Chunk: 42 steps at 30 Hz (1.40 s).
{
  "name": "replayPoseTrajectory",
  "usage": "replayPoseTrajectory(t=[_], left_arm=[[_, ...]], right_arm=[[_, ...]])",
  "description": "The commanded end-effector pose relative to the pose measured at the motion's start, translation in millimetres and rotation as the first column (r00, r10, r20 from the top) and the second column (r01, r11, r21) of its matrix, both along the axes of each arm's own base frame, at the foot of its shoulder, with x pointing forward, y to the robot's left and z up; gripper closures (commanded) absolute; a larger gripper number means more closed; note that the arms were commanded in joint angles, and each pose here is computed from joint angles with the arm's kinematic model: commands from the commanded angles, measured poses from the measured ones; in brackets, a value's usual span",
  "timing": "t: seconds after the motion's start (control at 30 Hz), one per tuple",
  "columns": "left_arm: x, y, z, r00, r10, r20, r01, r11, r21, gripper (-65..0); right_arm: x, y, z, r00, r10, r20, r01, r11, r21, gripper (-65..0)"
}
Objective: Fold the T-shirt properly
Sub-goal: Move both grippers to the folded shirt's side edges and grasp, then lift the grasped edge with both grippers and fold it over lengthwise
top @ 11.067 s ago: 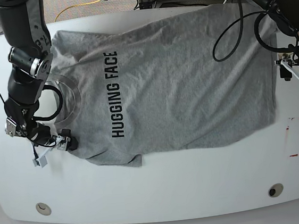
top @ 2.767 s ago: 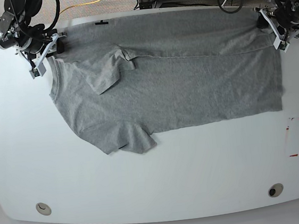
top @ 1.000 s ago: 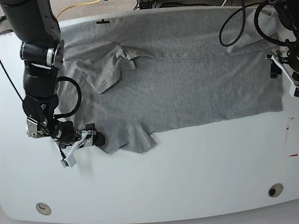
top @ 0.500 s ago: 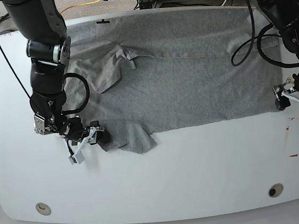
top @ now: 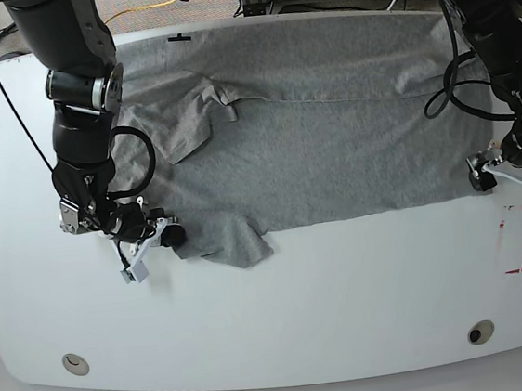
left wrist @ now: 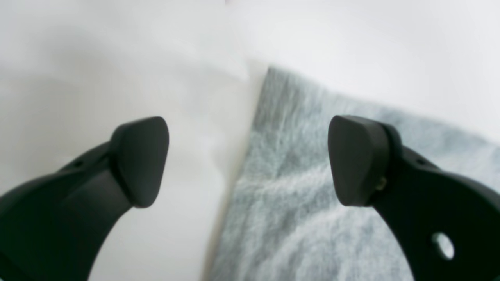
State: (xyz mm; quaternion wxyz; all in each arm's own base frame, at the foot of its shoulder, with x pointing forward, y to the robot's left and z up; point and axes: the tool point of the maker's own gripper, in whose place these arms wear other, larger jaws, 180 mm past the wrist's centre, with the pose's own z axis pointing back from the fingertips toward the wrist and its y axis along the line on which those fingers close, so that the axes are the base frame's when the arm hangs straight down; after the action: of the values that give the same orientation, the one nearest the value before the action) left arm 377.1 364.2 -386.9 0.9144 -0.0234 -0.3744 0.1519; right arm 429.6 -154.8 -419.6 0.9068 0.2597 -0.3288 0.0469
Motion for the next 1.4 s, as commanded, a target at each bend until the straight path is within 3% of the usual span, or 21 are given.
replayPoseTrajectory(t=[0.0,0.2,0.3,0.6,0.73,0.9,1.1,1.37], left_arm=[[14,7,14,0.999,-0.002,0.05,0.001,1.0,0.008,-61.7],[20,-4,8,0.998,-0.041,0.05,0.042,0.999,-0.005,-61.1],[23,-16,6,0.993,-0.108,0.042,0.107,0.994,0.007,-55.6],[29,-34,-9,0.987,-0.162,0.017,0.162,0.987,0.006,-1.4],[33,-34,-6,0.987,-0.159,0.023,0.159,0.987,0.0,0.0],[45,-36,24,0.978,-0.194,0.079,0.19,0.98,0.053,0.0],[49,-57,68,0.922,-0.371,0.109,0.351,0.921,0.167,0.0],[32,-75,92,0.866,-0.489,0.109,0.444,0.85,0.285,0.0]], right_arm=[[7,-8,8,1.0,0.0,0.009,0.0,1.0,-0.028,-4.1],[10,-8,13,1.0,0.002,0.023,-0.001,1.0,-0.028,-3.6],[14,-10,26,0.999,0.022,0.049,-0.019,0.998,-0.064,-3.5],[19,-19,61,0.99,0.067,0.122,-0.045,0.984,-0.173,-3.5],[19,-22,68,0.989,0.079,0.125,-0.053,0.978,-0.2,-2.7],[21,-30,88,0.983,0.096,0.155,-0.053,0.965,-0.257,0.0],[8,-39,111,0.975,0.125,0.185,-0.051,0.931,-0.361,0.0],[-22,-55,121,0.976,0.123,0.177,-0.029,0.889,-0.457,0.0]])
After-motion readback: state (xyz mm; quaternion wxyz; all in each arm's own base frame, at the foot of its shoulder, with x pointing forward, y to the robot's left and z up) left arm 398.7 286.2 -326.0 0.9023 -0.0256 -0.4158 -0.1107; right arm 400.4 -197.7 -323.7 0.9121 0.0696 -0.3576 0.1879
